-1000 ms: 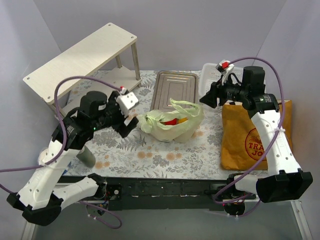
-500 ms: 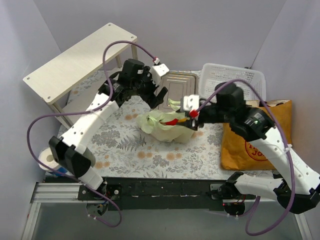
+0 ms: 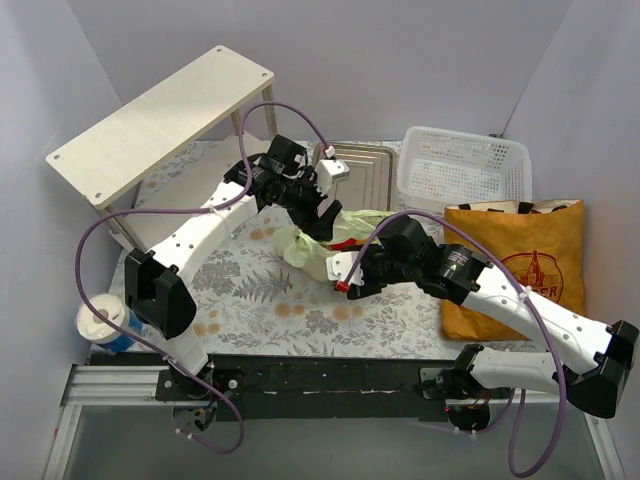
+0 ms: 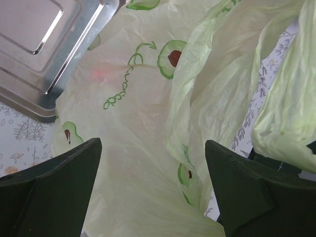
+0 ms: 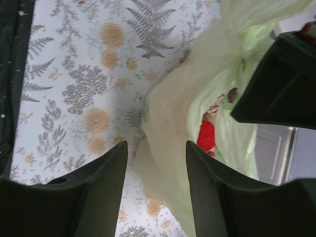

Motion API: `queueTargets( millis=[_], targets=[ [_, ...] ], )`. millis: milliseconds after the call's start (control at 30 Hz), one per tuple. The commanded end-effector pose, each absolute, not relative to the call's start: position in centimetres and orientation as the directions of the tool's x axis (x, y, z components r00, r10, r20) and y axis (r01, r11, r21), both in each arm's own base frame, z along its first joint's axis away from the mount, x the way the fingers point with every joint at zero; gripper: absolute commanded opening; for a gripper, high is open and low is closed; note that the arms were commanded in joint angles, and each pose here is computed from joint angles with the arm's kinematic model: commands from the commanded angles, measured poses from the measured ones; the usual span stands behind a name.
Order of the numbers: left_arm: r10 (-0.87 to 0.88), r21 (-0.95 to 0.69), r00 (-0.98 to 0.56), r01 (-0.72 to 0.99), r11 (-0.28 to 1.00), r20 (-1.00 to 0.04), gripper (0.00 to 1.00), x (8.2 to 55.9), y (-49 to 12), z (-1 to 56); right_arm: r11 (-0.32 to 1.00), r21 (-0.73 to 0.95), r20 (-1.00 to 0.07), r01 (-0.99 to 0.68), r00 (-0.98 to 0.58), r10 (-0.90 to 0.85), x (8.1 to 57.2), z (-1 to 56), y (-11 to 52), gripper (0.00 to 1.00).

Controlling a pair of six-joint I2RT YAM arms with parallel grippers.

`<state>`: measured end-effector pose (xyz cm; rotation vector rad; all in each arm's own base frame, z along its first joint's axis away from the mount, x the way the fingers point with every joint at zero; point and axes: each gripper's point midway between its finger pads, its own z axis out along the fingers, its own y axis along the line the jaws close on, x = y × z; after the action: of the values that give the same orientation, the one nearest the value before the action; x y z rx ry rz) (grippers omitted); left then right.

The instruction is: Untie the knot of the grocery bags and take out the mixed food

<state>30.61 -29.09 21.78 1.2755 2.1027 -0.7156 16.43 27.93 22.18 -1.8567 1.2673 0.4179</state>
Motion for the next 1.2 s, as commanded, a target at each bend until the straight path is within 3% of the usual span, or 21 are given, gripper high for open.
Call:
queueTargets(
  millis=[0,167,267,300,333,400,500,667,767,867,900,967,1067,1167],
  targets=[
    [0.593,-0.218,-0.401,0.908,0.357,-0.698,0.85,29.9,-30.0,21.2,-0.053,-0.578,-0.651,-0.814,0.499,-0.572,18.9,24.8,29.1,0.58],
    [0.635,-0.214,-0.439,0.891,0.401,-0.636,0.70,31.2,-29.7,17.7,-0.057,-0.620,-0.587,-0.782,0.511,-0.628,19.8,21.2,29.0,0.58],
    [0.635,-0.229,-0.443,0.890,0.393,-0.633,0.37,31.7,-30.2,17.0,-0.091,-0.621,-0.539,-0.778,0.509,-0.671,19.7,17.3,28.2,0.52],
    [0.629,-0.242,-0.444,0.891,0.384,-0.638,0.11,31.6,-30.5,17.1,-0.110,-0.624,-0.523,-0.774,0.518,-0.677,19.6,16.4,28.0,0.36],
    [0.629,-0.250,-0.449,0.890,0.382,-0.634,0.00,31.7,-30.7,17.0,-0.122,-0.621,-0.514,-0.774,0.520,-0.683,19.4,15.8,27.6,0.27],
    [0.602,-0.254,-0.459,0.882,0.397,-0.653,0.00,32.1,-31.1,18.3,-0.149,-0.603,-0.517,-0.784,0.526,-0.676,18.4,15.0,26.9,0.10],
    [0.548,-0.248,-0.439,0.887,0.389,-0.712,0.00,32.4,-31.9,21.5,-0.237,-0.502,-0.529,-0.832,0.512,-0.677,15.6,13.6,25.3,0.01],
    [0.403,-0.157,-0.348,0.886,0.435,-0.847,0.00,33.0,-31.9,29.0,-0.341,-0.363,-0.534,-0.867,0.493,-0.686,11.8,11.9,22.5,0.01],
    [0.342,-0.148,-0.308,0.895,0.421,-0.888,0.00,31.8,-31.7,31.0,-0.281,-0.395,-0.555,-0.874,0.471,-0.686,12.3,13.6,22.6,0.01],
    [0.308,-0.181,-0.310,0.906,0.383,-0.900,0.00,29.3,-31.2,32.6,-0.169,-0.493,-0.602,-0.853,0.476,-0.642,14.4,18.6,24.6,0.15],
    [0.299,-0.200,-0.318,0.909,0.366,-0.899,0.00,28.5,-31.0,33.1,-0.156,-0.508,-0.606,-0.847,0.480,-0.634,15.0,19.3,25.4,0.27],
    [0.300,-0.240,-0.359,0.899,0.367,-0.884,0.00,27.8,-30.9,32.4,-0.147,-0.549,-0.614,-0.823,0.516,-0.597,15.7,21.6,26.7,0.39],
    [0.311,-0.253,-0.376,0.894,0.369,-0.873,0.00,27.5,-30.7,31.4,-0.179,-0.567,-0.607,-0.804,0.554,-0.570,16.2,21.6,28.2,0.47],
    [0.324,-0.246,-0.388,0.882,0.401,-0.863,0.00,28.1,-30.5,30.5,-0.132,-0.578,-0.632,-0.805,0.544,-0.552,16.9,21.6,29.3,0.46]
  ],
)
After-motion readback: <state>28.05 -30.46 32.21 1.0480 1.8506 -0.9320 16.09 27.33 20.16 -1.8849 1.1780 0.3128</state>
